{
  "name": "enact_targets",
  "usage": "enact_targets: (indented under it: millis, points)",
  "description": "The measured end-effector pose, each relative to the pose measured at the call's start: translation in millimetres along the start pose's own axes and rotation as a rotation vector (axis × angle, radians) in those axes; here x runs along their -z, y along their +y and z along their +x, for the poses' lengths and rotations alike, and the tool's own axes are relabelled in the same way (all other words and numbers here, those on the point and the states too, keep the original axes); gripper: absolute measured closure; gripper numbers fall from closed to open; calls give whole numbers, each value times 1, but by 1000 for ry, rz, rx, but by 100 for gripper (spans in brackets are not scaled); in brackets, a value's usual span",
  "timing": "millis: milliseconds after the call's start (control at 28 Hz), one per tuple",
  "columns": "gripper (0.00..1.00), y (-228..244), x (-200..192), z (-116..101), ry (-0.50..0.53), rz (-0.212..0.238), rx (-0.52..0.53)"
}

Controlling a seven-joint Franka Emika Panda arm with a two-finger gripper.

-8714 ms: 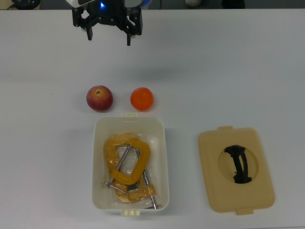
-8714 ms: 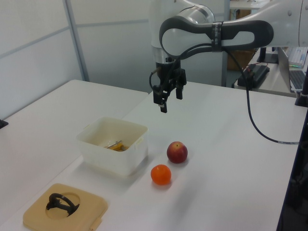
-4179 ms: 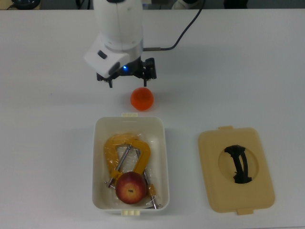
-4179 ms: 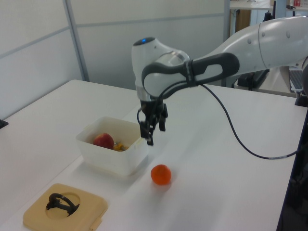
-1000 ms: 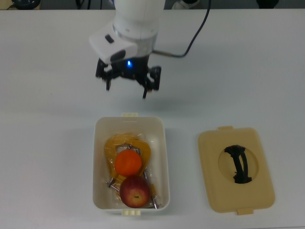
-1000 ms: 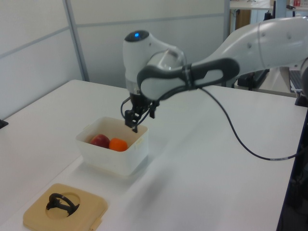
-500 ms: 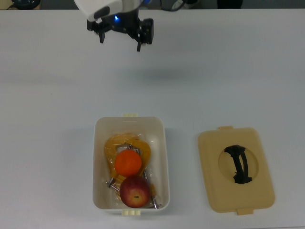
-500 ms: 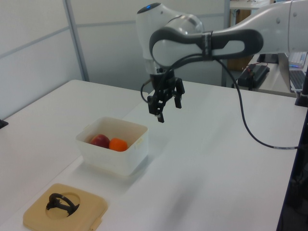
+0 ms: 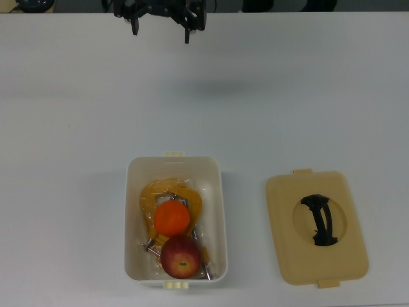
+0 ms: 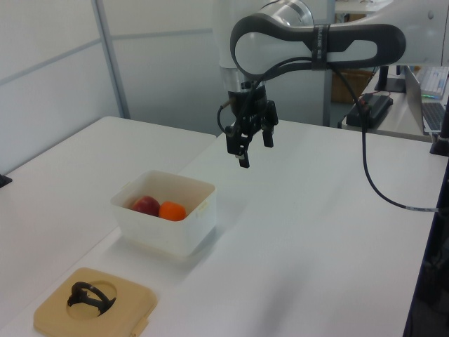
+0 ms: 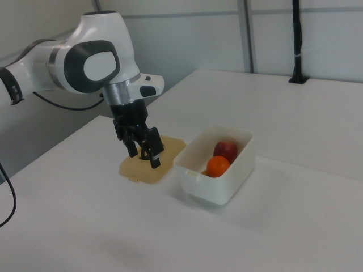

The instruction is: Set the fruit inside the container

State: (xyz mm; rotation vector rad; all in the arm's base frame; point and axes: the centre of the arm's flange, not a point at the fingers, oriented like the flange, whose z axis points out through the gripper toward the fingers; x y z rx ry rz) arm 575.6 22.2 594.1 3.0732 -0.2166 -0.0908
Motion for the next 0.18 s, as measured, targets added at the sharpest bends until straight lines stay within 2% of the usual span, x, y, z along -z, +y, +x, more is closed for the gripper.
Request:
enact_targets:
  millis: [179]
  points:
    - [0,11,6,10,73,15,-17]
